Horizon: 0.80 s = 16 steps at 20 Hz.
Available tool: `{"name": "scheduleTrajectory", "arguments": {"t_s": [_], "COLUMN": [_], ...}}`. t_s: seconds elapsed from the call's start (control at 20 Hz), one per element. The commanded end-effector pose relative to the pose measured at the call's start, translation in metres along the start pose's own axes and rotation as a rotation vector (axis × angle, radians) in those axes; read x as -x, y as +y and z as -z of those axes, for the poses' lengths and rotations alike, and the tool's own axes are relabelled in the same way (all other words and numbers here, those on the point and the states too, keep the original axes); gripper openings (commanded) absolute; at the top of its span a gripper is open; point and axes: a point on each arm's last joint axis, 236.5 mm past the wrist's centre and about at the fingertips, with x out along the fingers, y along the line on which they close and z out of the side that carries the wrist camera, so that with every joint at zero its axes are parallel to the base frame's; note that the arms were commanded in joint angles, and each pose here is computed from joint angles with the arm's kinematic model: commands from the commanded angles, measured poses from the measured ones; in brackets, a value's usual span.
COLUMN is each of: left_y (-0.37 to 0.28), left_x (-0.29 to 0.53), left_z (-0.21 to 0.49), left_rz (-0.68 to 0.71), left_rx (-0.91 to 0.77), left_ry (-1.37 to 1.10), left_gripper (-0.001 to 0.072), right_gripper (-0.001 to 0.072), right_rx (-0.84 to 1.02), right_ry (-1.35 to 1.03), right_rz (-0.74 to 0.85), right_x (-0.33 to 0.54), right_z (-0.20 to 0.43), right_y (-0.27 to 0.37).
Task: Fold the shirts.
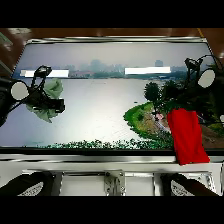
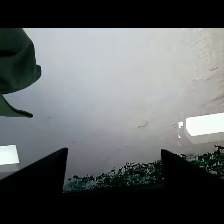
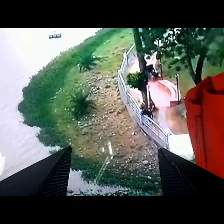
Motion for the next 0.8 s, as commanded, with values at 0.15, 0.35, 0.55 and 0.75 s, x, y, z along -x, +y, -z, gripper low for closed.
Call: {"name": "scheduleTrajectory", "arguments": {"t_s": [0.15,0.35,0.55,0.75], "left_y": [0.000,-0.002,-0.007,0.091], "left_x": [0.000,0.000,-0.001,-0.023], "left_z": [-0.001,-0.016,-0.031,-0.060], "left_rz": [-0.001,0.007,0.030,-0.166], "left_rx": [0.000,-0.002,0.003,0.239], "left_ry": [-0.003,-0.071,-0.127,-0.130], "left_gripper": [0.0687,0.0688,0.0686,0.0688], "right_gripper": [0.0665,0.0665,0.0664,0.0664], "right_rx": [0.000,0.002,0.047,0.077], "right_ry": [-0.030,-0.040,-0.054,-0.060], "right_rz": [-0.004,-0.005,-0.004,-0.001], "right_x": [0.000,0.000,0.000,0.000], "right_z": [-0.007,-0.009,-0.013,-0.014], "right_y": [0.001,0.002,0.002,0.001]}}
